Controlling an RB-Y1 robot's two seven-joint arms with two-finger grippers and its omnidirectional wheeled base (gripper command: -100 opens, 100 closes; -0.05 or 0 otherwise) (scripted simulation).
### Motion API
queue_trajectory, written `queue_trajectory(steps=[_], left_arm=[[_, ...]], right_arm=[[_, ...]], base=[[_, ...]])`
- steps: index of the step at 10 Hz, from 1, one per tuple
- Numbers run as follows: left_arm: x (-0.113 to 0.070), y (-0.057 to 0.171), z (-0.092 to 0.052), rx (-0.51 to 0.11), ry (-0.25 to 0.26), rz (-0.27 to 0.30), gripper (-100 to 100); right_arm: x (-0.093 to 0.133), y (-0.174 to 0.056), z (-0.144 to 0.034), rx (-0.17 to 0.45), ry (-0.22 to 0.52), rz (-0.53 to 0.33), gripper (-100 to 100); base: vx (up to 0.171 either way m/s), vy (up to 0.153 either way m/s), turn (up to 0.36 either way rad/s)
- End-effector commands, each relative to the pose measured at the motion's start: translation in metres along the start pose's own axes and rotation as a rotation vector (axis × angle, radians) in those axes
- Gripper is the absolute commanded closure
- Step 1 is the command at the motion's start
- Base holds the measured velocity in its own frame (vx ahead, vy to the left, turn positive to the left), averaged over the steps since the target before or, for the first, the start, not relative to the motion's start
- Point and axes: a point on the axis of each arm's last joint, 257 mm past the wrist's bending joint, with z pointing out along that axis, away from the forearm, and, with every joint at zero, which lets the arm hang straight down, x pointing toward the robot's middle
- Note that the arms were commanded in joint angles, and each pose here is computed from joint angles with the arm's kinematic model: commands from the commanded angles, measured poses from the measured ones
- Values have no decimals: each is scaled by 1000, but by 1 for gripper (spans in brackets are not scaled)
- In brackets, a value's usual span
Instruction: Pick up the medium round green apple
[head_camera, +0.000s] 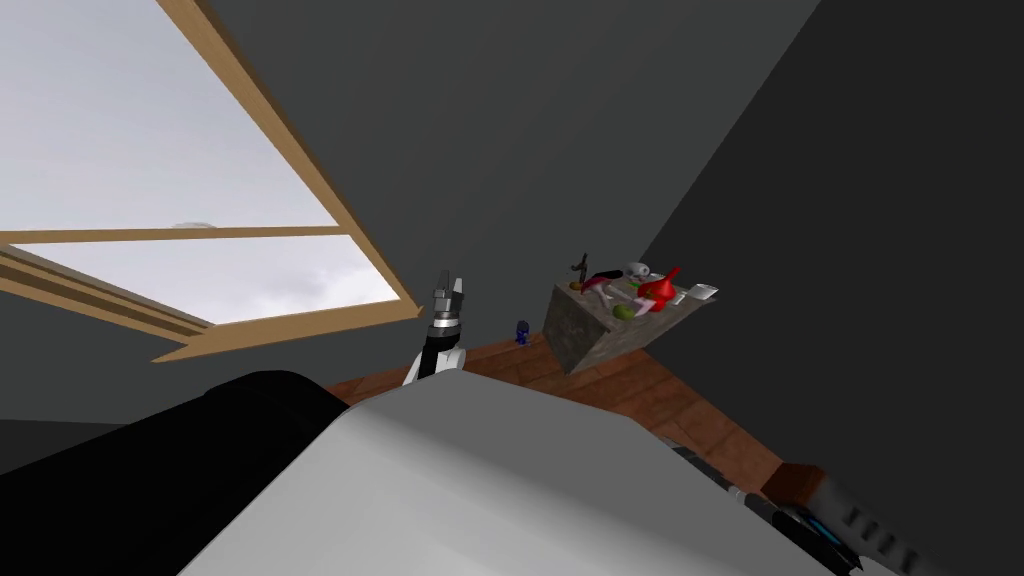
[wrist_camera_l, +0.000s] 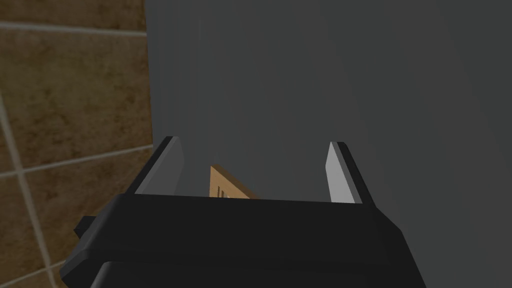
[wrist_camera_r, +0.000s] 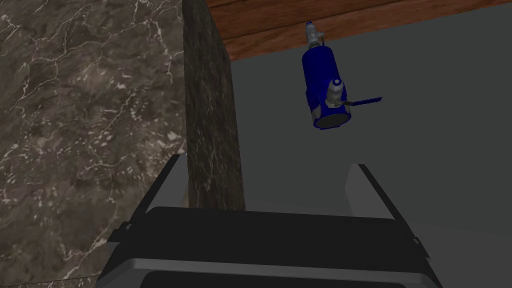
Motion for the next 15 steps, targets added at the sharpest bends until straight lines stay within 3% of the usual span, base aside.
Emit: queue_trajectory(steps=[1,2,3,4,5,6,7,8,9,10,11,12,14,15], left_arm=[[0,0,0,0,0,0,0],[0,0,0,0,0,0,0],[0,0,0,0,0,0,0],[0,0,0,0,0,0,0],[0,0,0,0,0,0,0],[0,0,0,0,0,0,0],[0,0,0,0,0,0,0],[0,0,0,0,0,0,0],[0,0,0,0,0,0,0],[0,0,0,0,0,0,0],[0,0,0,0,0,0,0],[0,0,0,0,0,0,0],[0,0,0,0,0,0,0],[0,0,0,0,0,0,0]], right_arm=[[5,-12,-8,21,15,-15,-100],[11,-47,-30,85,71,-82,-100],[13,-51,-33,96,76,-83,-100],[21,-82,-53,160,130,-136,-100],[17,-89,-60,170,135,-147,-100],[19,-119,-84,232,186,-204,-100],[18,-123,-88,242,191,-208,-100],[17,-155,-117,310,242,-264,-100],[17,-155,-117,311,243,-265,-100],[13,-184,-146,376,291,-317,-100],[13,-184,-146,376,291,-317,-100],[7,-206,-171,430,332,-363,-100],[7,-209,-174,437,335,-363,-100],[0,-230,-200,492,375,-405,-100]], base=[[38,32,-15],[51,63,208],[59,52,182],[93,62,263],[90,51,128],[106,65,206],[85,51,145],[105,60,266],[89,35,135],[100,48,235],[85,30,114],[102,33,176],[68,18,86],[78,40,184]])
